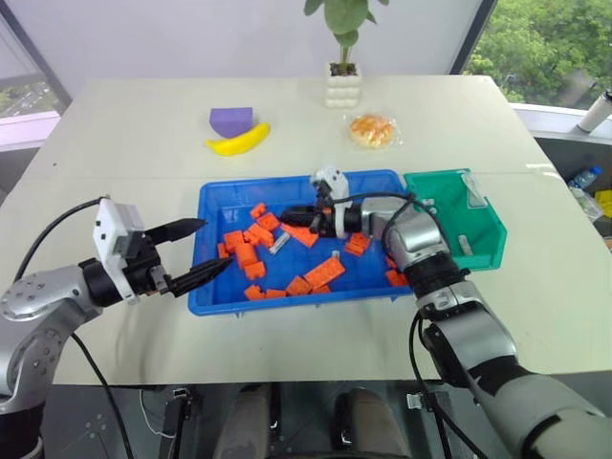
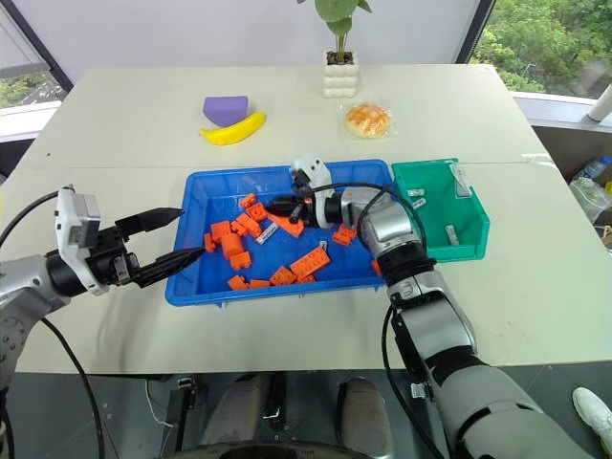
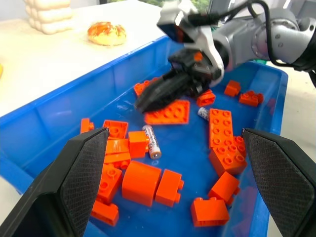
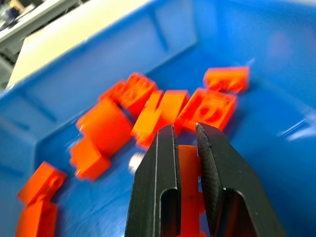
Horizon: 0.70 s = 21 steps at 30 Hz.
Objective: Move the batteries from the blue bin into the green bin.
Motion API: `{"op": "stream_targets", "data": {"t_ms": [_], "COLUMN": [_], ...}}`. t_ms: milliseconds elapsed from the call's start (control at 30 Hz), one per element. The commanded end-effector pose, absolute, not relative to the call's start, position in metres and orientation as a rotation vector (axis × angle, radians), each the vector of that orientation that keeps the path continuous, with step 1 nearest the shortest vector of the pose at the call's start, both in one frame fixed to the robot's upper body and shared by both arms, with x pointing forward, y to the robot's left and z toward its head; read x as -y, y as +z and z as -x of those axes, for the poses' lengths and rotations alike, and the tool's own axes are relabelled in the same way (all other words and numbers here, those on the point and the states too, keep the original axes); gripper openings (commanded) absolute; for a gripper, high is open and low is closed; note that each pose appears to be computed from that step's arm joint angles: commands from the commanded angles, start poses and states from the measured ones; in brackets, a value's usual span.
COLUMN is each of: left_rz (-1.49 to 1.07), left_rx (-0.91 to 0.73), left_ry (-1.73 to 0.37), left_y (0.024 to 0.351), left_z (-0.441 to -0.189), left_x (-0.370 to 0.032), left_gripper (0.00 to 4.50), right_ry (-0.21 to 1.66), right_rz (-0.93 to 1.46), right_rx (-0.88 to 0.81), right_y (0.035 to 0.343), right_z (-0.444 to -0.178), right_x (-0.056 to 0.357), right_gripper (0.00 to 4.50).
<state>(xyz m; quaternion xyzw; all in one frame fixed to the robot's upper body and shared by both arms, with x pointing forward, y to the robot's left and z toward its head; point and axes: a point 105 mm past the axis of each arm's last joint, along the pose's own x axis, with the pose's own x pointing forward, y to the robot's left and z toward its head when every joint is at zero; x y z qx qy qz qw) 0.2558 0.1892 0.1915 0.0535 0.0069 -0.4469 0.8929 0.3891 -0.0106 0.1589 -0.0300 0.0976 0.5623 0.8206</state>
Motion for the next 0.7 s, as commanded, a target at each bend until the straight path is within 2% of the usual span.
{"op": "stream_targets", "data": {"t_ms": [33,367,400,467,567,700], "left_rz": [-0.127,-0.118,-0.117,-0.114,-0.11,-0.107], "left_rx": [0.011,0.015,0.015,0.015,0.011,0.005], "left_ry": [-0.944,-0.939,-0.939,-0.939,-0.94,-0.945], "left_y": [0.195,0.196,0.195,0.195,0.195,0.195], "left_z": [-0.256,-0.255,-0.254,-0.254,-0.253,-0.252], "left_x": [-0.184,-0.183,-0.183,-0.182,-0.182,-0.182], "left_gripper": [4.5,4.5,4.5,4.5,4.5,4.5], "right_ry": [1.164,1.114,1.105,1.085,1.078,1.158], "right_rz": [0.116,0.374,0.399,0.435,0.454,0.477], "right_rx": [-0.081,-0.059,-0.049,-0.025,0.043,0.169], "right_y": [0.187,0.164,0.163,0.163,0.177,0.214], "right_z": [-0.402,-0.418,-0.419,-0.422,-0.423,-0.414], "right_x": [0.005,0.017,0.017,0.018,0.018,0.019], "right_gripper": [0.04,0.04,1.04,1.74,3.15,3.15]}}
